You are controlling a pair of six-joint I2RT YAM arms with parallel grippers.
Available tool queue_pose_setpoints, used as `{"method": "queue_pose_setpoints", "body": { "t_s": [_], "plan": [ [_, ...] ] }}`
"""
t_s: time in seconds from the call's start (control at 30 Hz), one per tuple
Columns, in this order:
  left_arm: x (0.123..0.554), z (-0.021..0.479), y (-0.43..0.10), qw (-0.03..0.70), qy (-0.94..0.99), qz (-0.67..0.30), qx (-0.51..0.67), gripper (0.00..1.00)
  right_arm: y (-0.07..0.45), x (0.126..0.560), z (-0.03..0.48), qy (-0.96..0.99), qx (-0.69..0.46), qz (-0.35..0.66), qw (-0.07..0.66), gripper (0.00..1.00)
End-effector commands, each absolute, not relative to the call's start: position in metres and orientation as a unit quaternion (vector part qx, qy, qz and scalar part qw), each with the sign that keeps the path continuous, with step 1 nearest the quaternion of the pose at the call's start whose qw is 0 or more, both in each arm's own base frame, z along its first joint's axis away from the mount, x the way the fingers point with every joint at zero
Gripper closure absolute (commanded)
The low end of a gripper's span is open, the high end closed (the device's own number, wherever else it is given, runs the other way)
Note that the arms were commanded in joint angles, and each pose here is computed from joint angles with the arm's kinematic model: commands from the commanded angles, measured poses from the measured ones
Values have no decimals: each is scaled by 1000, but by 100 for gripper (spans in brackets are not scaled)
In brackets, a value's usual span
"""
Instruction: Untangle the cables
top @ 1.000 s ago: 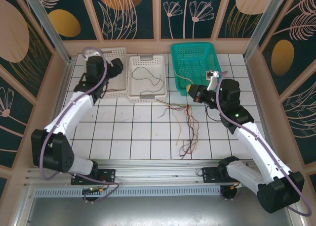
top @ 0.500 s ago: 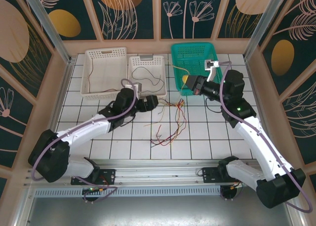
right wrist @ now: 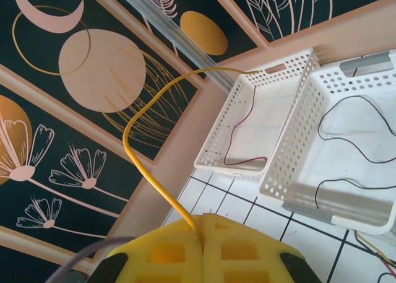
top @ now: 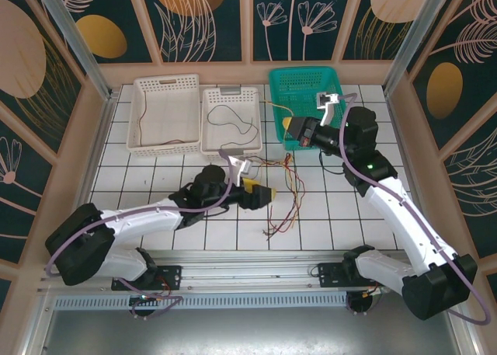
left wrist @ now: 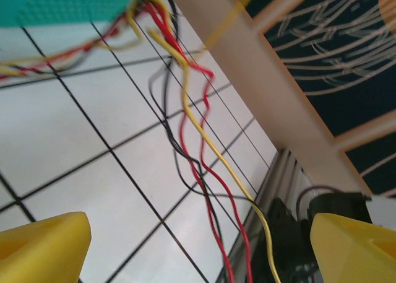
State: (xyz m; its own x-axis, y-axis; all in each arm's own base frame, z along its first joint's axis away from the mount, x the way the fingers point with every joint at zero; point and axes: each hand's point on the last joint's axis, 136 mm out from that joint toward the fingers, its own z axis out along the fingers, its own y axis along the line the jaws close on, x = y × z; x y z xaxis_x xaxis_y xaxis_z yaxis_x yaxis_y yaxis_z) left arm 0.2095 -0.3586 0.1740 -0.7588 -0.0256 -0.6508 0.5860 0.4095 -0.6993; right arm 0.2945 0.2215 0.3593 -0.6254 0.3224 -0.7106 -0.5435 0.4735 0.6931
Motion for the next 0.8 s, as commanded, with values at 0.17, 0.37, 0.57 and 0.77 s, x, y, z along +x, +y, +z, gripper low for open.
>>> {"method": "queue_pose_setpoints", "body": {
  "t_s": [0.17, 0.37, 0.57, 0.77],
  "plan": [
    [211, 178, -396, 307, 770, -515, 217, 9, 226, 291, 398, 713, -86, 522, 460, 100],
    [208, 169, -418, 295, 774, -512, 228, 9, 230, 290, 399, 713, -86, 522, 459, 100],
    [206, 161, -426, 285, 774, -519, 225, 12, 234, 291, 394, 716, -85, 522, 455, 100],
    [208, 157, -432, 287, 777, -518, 213, 12, 235, 291, 395, 716, -77, 522, 458, 100]
  ]
}}
